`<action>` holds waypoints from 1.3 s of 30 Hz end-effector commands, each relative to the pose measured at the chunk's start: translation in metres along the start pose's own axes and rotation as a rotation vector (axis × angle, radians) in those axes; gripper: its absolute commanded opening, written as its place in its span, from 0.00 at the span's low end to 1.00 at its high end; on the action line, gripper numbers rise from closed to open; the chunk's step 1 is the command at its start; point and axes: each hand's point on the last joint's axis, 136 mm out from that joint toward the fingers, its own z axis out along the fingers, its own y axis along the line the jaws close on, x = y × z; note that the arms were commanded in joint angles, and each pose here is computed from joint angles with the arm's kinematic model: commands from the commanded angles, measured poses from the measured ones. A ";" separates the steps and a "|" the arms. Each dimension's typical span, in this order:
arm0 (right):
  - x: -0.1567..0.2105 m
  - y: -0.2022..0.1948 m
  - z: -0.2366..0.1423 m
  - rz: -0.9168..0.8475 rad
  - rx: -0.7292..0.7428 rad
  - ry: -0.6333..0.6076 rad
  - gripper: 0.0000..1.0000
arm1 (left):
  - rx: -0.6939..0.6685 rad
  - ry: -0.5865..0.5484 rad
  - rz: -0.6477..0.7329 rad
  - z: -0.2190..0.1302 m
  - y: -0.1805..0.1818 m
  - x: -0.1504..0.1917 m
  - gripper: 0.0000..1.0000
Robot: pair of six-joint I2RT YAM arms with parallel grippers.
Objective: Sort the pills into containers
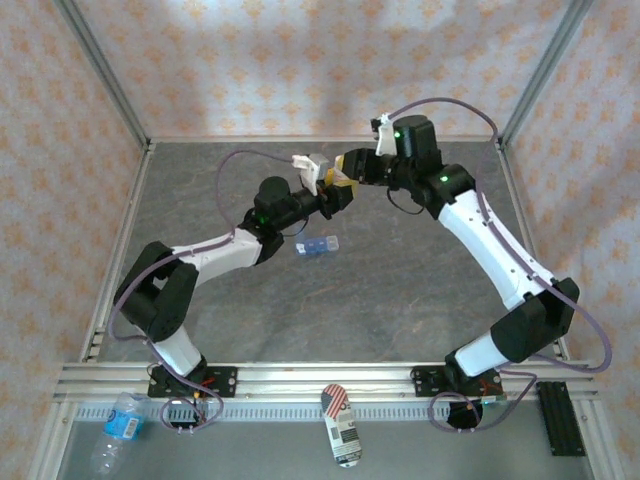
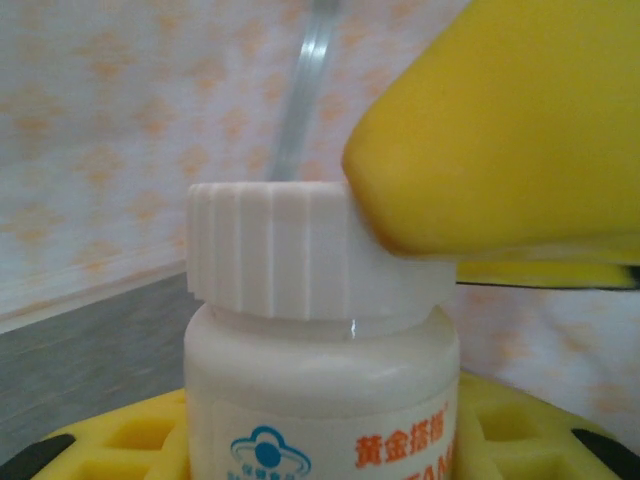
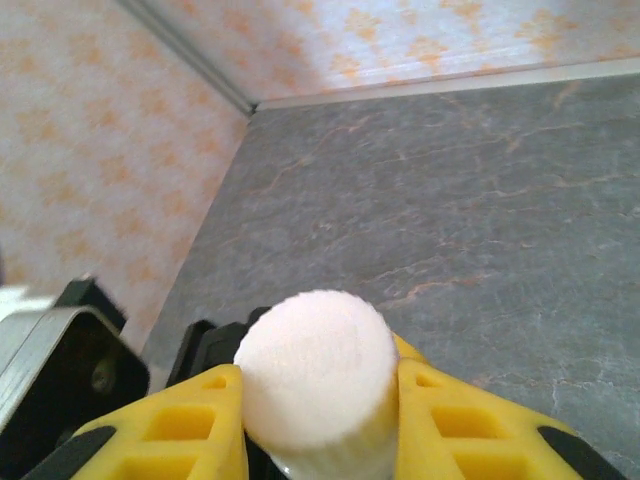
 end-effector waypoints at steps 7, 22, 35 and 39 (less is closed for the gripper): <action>0.011 -0.005 0.050 0.193 0.066 -0.068 0.25 | -0.123 -0.145 0.211 0.005 -0.029 -0.030 0.00; -0.033 0.006 -0.074 0.042 -0.094 -0.136 0.71 | 0.004 -0.160 0.104 -0.015 -0.017 -0.046 0.00; -0.024 0.033 -0.069 -0.159 -0.219 0.034 0.77 | 0.490 -0.095 -0.074 -0.021 -0.073 -0.056 0.00; -0.023 0.041 -0.062 -0.158 -0.278 0.074 0.77 | 0.550 -0.087 -0.156 -0.019 -0.074 -0.055 0.00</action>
